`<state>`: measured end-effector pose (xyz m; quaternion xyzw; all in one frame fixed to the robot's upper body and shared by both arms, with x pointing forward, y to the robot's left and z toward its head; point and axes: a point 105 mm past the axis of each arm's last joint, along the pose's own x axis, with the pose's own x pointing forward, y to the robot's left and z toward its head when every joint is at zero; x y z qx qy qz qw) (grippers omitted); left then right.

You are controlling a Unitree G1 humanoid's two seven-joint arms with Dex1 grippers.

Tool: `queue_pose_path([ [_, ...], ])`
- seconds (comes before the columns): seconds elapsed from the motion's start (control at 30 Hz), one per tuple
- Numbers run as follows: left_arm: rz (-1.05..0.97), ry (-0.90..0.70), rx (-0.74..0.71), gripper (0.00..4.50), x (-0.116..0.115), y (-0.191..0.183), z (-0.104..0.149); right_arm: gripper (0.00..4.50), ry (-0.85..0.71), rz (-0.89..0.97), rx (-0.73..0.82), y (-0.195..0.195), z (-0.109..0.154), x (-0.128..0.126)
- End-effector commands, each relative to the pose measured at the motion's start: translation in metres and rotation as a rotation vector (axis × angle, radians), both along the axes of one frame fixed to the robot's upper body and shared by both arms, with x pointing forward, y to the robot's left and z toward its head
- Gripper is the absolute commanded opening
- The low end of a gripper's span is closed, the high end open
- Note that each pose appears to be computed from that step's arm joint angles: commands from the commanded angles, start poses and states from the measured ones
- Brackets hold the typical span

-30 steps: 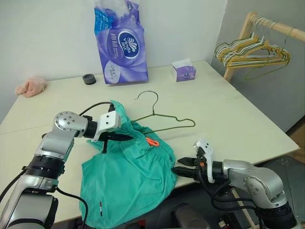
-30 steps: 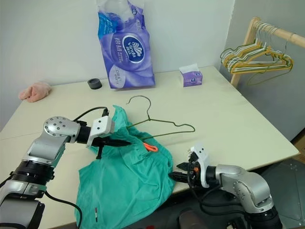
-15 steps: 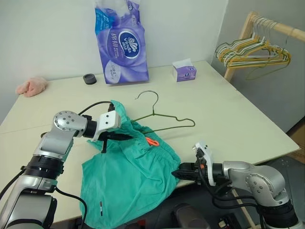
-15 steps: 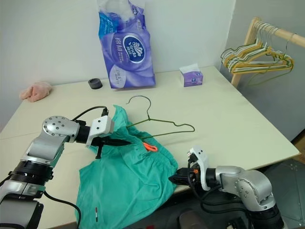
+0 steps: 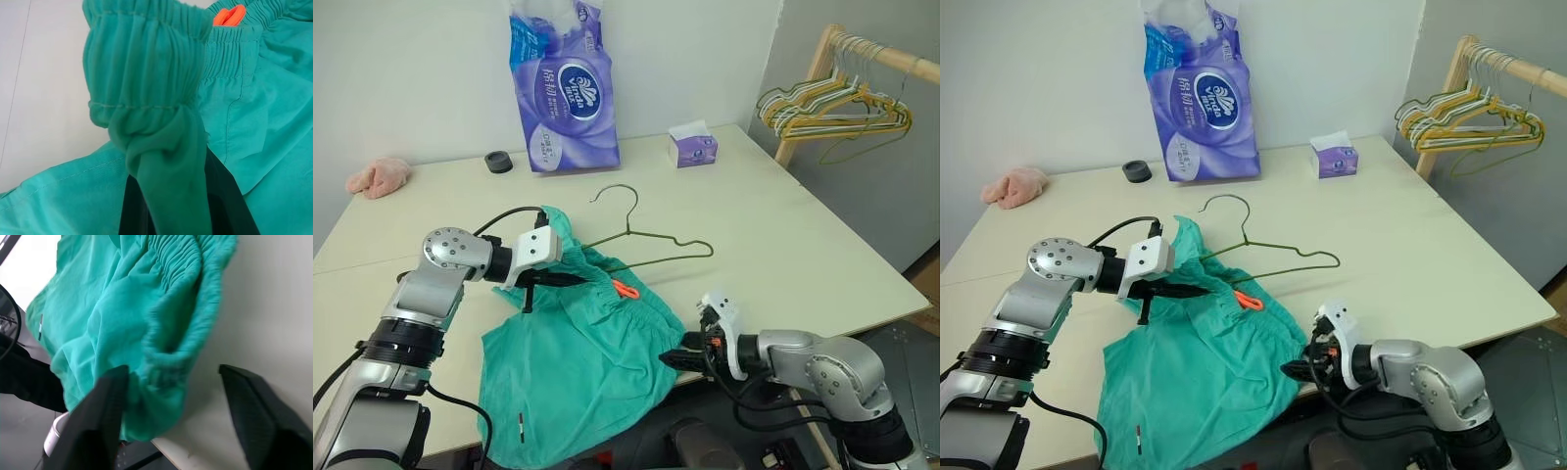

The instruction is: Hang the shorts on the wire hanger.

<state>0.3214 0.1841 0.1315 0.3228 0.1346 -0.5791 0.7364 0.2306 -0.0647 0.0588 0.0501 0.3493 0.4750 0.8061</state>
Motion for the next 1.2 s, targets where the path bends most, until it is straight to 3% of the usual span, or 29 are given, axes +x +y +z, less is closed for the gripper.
queue_pose_path([
  [0.03, 0.028, -0.066, -0.026, 0.00, 0.004, 0.004, 0.015, 1.87, -0.106, -0.009, -0.005, 0.002, 0.009, 0.010],
  [0.2, 0.064, -0.075, -0.061, 0.00, 0.004, 0.006, 0.019, 0.16, -0.182, -0.032, -0.018, -0.002, 0.011, 0.022],
  [0.23, 0.076, -0.076, -0.074, 0.00, 0.004, 0.007, 0.020, 0.03, -0.201, -0.037, -0.021, -0.003, 0.012, 0.025],
  [0.43, 0.151, -0.079, -0.227, 0.00, -0.001, 0.004, 0.041, 0.03, -0.317, -0.105, -0.060, -0.028, 0.027, 0.060],
  [0.6, 0.069, -0.027, -0.299, 0.00, -0.027, -0.014, 0.065, 0.03, -0.360, -0.078, -0.114, -0.072, 0.049, 0.090],
  [0.8, 0.007, 0.087, -0.209, 0.00, -0.057, -0.011, 0.060, 0.03, -0.327, 0.008, -0.103, -0.094, 0.063, 0.091],
  [1.2, 0.027, 0.111, -0.002, 0.00, -0.061, 0.017, 0.035, 0.03, -0.370, 0.066, -0.109, -0.093, 0.074, 0.083],
])
